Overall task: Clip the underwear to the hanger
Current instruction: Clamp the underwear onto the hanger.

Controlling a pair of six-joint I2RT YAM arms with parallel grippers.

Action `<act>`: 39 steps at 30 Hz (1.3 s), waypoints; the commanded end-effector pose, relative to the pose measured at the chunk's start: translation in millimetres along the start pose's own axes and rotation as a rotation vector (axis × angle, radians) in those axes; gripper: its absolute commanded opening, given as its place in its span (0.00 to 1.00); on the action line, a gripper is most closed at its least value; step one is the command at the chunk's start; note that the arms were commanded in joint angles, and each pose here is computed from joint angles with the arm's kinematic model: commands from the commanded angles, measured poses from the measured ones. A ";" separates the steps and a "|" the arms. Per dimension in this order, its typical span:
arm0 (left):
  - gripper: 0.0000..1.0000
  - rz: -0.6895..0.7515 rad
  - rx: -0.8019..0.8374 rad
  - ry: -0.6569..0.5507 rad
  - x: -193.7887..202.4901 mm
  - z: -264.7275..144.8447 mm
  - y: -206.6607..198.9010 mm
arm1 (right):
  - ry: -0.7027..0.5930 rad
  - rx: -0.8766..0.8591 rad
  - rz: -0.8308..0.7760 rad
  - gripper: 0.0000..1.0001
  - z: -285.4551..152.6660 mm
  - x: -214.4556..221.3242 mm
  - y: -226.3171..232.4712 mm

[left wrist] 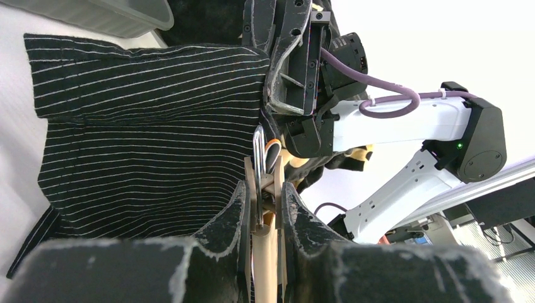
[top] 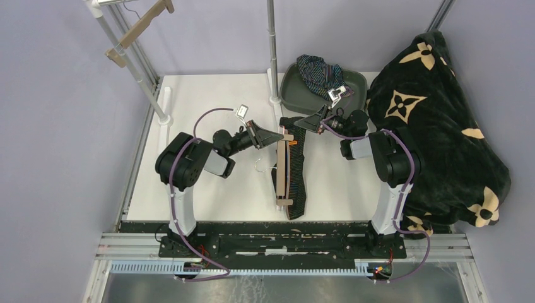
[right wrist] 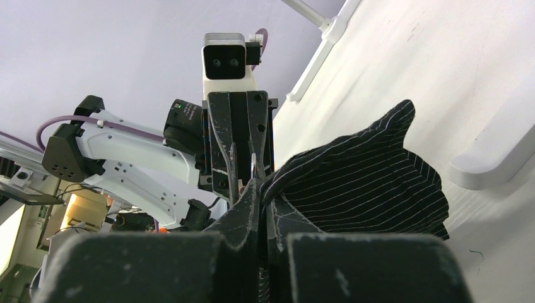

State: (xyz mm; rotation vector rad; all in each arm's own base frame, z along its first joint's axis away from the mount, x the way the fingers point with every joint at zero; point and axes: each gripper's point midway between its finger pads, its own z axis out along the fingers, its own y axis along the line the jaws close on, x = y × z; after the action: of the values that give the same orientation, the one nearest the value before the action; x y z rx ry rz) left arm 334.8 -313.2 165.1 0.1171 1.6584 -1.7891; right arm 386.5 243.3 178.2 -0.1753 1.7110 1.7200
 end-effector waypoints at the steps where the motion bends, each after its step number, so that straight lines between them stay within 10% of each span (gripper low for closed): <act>1: 0.03 0.063 0.167 0.046 9.2 2.6 -37.9 | -0.090 -0.088 -0.175 0.01 2.8 -38.7 40.4; 23: 0.03 0.059 0.145 0.056 13.1 8.2 -31.4 | -0.089 -0.086 -0.170 0.01 3.0 -38.2 38.5; 31: 0.36 0.051 0.140 0.058 14.0 8.5 -27.8 | -0.092 -0.077 -0.160 0.01 2.1 -36.2 35.3; 39: 0.45 0.046 0.137 0.061 15.4 9.5 -24.0 | -0.090 -0.058 -0.142 0.01 0.5 -30.4 24.8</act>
State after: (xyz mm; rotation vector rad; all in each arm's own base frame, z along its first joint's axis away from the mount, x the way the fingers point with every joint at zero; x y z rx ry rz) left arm 324.1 -327.5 151.5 0.1626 1.7016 -1.8282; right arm 393.9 238.9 181.0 -0.1410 1.6907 1.6969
